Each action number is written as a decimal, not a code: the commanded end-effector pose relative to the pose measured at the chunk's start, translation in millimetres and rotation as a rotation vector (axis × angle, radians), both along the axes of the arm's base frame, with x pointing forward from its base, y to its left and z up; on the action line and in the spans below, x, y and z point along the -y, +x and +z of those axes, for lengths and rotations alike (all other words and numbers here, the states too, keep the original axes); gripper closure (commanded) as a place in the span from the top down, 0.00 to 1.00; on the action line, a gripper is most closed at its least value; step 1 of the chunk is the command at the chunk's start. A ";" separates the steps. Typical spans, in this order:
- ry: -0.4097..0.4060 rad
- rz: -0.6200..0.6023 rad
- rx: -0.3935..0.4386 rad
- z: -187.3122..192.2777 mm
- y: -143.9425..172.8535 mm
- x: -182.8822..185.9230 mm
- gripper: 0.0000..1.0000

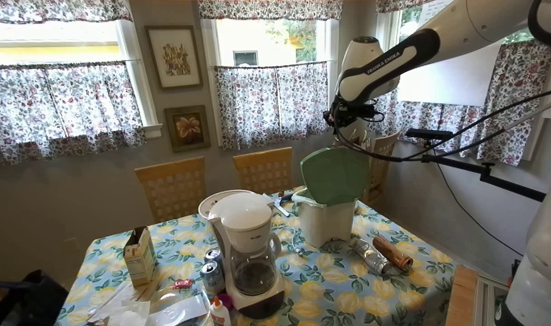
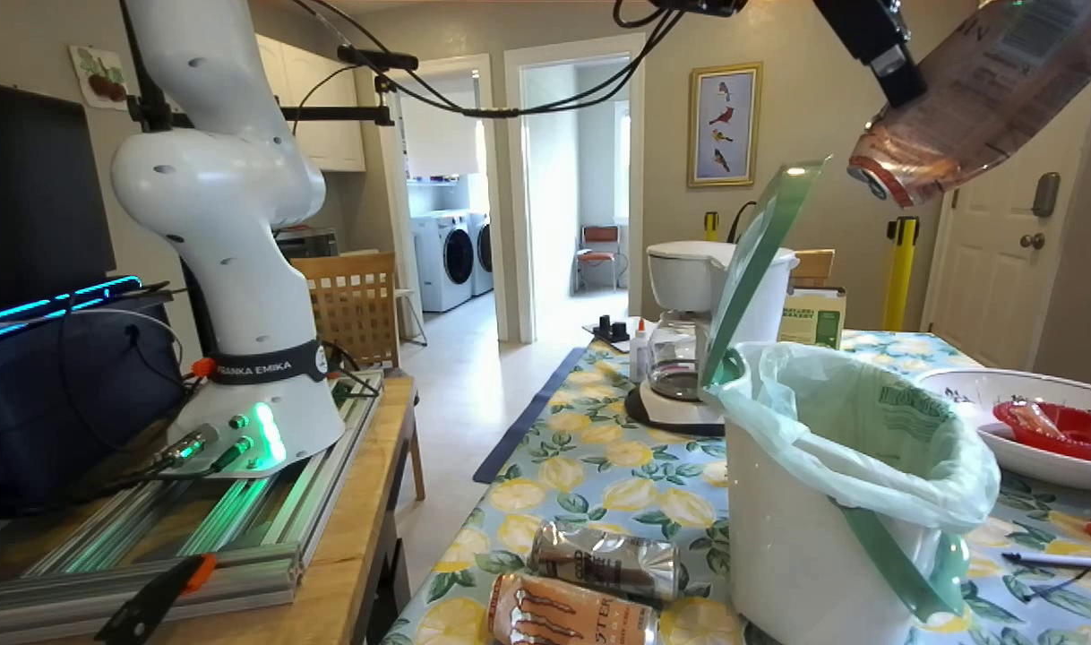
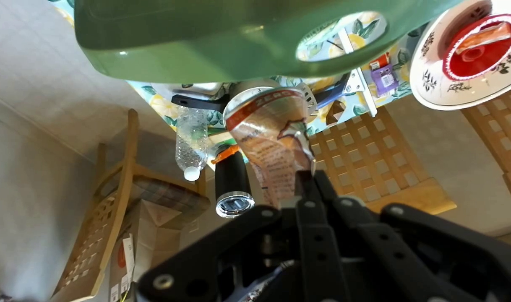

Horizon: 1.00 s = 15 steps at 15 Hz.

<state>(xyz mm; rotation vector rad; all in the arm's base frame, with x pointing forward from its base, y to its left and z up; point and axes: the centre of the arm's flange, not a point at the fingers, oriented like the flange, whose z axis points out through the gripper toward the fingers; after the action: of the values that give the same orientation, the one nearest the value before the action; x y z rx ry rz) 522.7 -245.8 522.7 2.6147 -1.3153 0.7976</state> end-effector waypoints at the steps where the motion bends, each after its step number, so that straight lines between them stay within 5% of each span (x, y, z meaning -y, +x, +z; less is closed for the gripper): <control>1: 0.011 -0.009 0.011 -3.0 12.3 -2.4 0.01; 4: 0.012 -0.008 0.003 -5.5 14.8 -5.0 0.01; 5: 0.012 -0.008 0.001 -6.3 15.3 -5.6 0.25; 15: 0.016 0.003 -0.003 -2.3 19.2 -19.3 0.91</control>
<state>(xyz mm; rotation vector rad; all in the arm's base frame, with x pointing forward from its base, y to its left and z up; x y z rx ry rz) 533.8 -232.4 513.9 2.6377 -1.2912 0.7805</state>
